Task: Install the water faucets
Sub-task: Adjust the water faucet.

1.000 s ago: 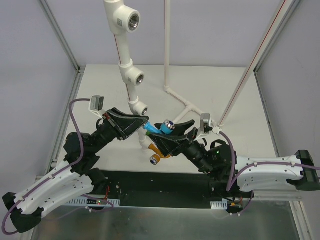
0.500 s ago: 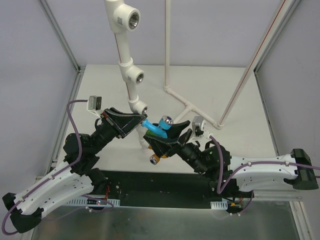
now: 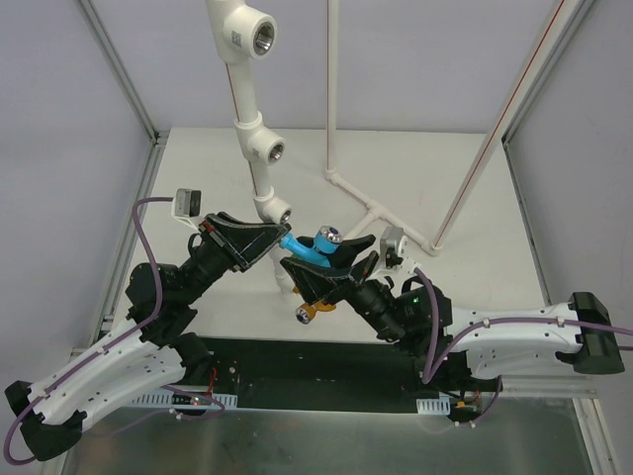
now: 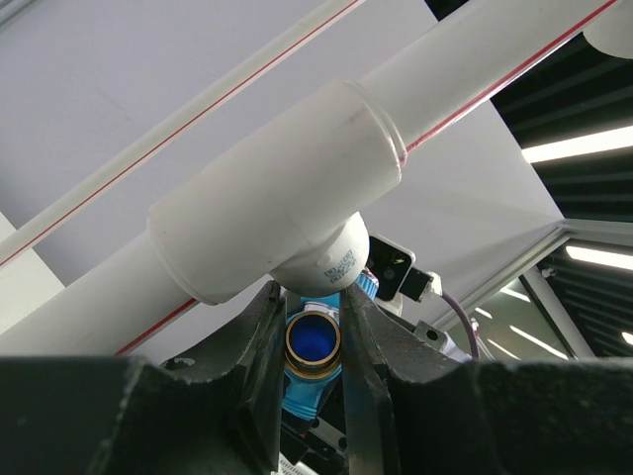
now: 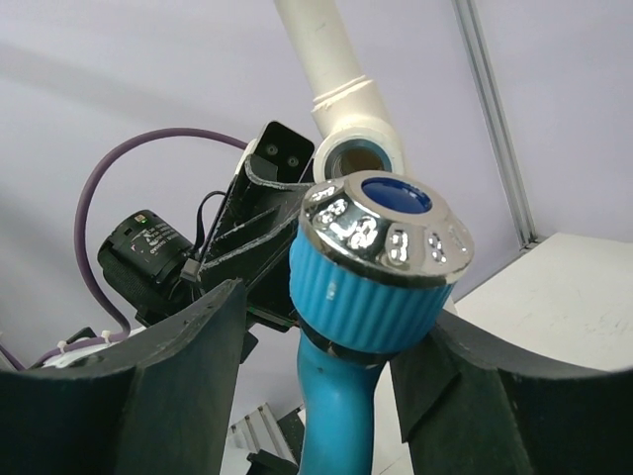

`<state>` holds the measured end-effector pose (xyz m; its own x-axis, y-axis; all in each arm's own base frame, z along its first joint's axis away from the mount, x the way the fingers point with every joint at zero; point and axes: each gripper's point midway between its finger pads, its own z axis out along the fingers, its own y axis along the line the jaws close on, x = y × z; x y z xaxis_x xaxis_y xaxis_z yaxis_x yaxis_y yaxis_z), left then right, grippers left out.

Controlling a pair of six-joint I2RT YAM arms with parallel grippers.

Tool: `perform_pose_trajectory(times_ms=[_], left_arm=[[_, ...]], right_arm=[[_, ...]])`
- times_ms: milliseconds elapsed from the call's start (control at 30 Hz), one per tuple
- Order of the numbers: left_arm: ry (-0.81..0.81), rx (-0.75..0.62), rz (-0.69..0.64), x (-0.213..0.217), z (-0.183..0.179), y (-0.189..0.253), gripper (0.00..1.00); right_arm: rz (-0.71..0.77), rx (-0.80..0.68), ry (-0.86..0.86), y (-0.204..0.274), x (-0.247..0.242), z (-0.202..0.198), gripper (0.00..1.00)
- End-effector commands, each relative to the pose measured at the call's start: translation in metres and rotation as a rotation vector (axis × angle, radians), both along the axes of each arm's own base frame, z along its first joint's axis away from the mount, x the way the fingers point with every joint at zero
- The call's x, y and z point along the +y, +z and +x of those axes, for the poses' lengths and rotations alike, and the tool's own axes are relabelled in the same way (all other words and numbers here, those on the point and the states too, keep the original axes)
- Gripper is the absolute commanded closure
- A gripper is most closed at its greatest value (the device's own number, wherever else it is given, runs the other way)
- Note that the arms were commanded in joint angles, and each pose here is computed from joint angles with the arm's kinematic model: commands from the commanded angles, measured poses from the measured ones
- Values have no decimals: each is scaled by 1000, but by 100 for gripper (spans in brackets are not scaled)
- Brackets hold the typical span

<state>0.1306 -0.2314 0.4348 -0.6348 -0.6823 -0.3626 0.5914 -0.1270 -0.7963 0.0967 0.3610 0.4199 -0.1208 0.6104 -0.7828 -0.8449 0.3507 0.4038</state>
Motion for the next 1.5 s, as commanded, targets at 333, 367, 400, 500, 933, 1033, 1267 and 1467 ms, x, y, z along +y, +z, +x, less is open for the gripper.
perform_pose_trajectory(times_ms=[333,367,400,500,933,1033,1267,1467], left_arm=[[42,-41,-111,16,-2,33,100],[44,-41,-111,16,-1,33,100],[44,-43,-113,17,-2,34,100],[46,-47,-116,18,-2,36,100],[46,-47,-118,17,-2,36,100],[44,-46,-119,17,-2,36,100],[47,-44,-121,17,-1,36,100],[39,-46,-119,15,-1,36,100]], right_arm=[[121,28,-5,25,-8,4,38],[121,31,-3,24,-8,4,39],[121,32,-2,24,-9,3,39],[120,44,6,18,-10,3,38],[140,58,15,12,-18,2,37],[165,64,7,15,-19,4,37],[198,75,17,22,-12,6,39],[211,91,34,22,-8,7,40]])
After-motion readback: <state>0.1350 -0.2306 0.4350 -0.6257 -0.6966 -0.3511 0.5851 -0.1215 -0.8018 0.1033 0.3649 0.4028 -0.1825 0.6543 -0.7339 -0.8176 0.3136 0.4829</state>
